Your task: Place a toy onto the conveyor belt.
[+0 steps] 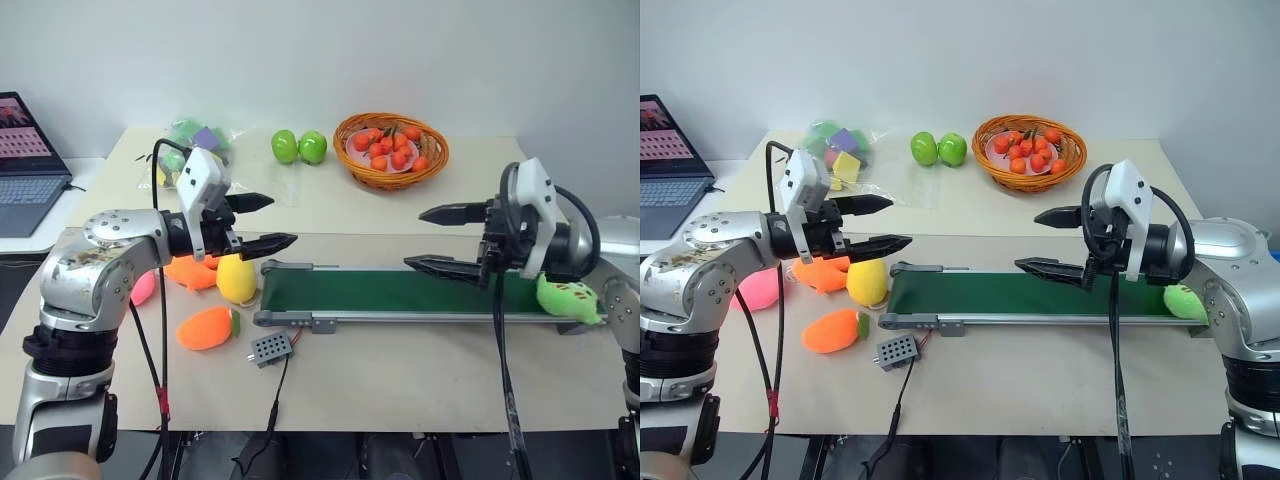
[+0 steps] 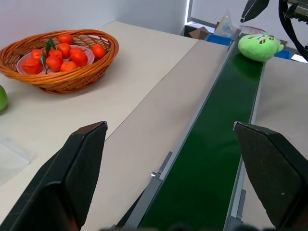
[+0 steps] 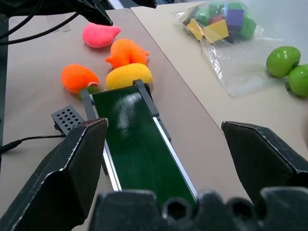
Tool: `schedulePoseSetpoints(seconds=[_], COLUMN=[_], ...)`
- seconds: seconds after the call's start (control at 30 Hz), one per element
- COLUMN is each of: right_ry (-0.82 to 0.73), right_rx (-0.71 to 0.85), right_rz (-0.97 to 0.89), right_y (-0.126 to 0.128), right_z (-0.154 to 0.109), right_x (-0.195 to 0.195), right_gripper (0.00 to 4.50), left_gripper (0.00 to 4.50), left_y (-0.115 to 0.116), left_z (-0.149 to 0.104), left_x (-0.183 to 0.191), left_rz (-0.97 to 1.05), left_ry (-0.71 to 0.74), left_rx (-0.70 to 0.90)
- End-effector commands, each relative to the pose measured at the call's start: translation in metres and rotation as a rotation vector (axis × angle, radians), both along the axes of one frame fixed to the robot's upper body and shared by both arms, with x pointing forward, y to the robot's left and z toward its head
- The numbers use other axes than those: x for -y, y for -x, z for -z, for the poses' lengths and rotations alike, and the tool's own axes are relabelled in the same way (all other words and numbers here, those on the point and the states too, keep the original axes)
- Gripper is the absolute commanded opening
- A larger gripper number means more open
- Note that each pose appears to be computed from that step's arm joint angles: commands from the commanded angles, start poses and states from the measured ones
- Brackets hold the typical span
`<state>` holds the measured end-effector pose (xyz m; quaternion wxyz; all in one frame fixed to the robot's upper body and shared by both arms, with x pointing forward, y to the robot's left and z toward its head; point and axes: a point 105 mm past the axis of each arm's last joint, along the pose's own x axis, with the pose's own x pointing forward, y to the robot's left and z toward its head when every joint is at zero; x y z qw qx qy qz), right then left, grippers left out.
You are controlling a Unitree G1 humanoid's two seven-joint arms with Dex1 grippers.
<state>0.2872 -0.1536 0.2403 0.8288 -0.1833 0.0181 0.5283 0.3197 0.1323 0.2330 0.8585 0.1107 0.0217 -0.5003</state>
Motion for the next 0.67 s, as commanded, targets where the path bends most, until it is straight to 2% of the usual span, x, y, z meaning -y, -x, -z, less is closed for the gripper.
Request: schedulePoseSetpoints(seconds=[0.03,0.67], right_ry=[-0.002,-0.003], right_rx=[0.066,0.068], right_rz=[-0.011,-0.018], right_y=[0.0023,0.0004], right_z=[-0.0129,-0.013], right_x=[-0.0016,-0.0033], right_gripper=[4.5,4.5], left_gripper=[4.48,4.48], left_y=[0.0052,0.0062], left_z=[-0.0154,-0.0138], left_x=[-0.0002,-0.0034], left_rz=[0.017,0.008], left_ry=[-0.001,-0.009], left_rx=[0.073,0.063])
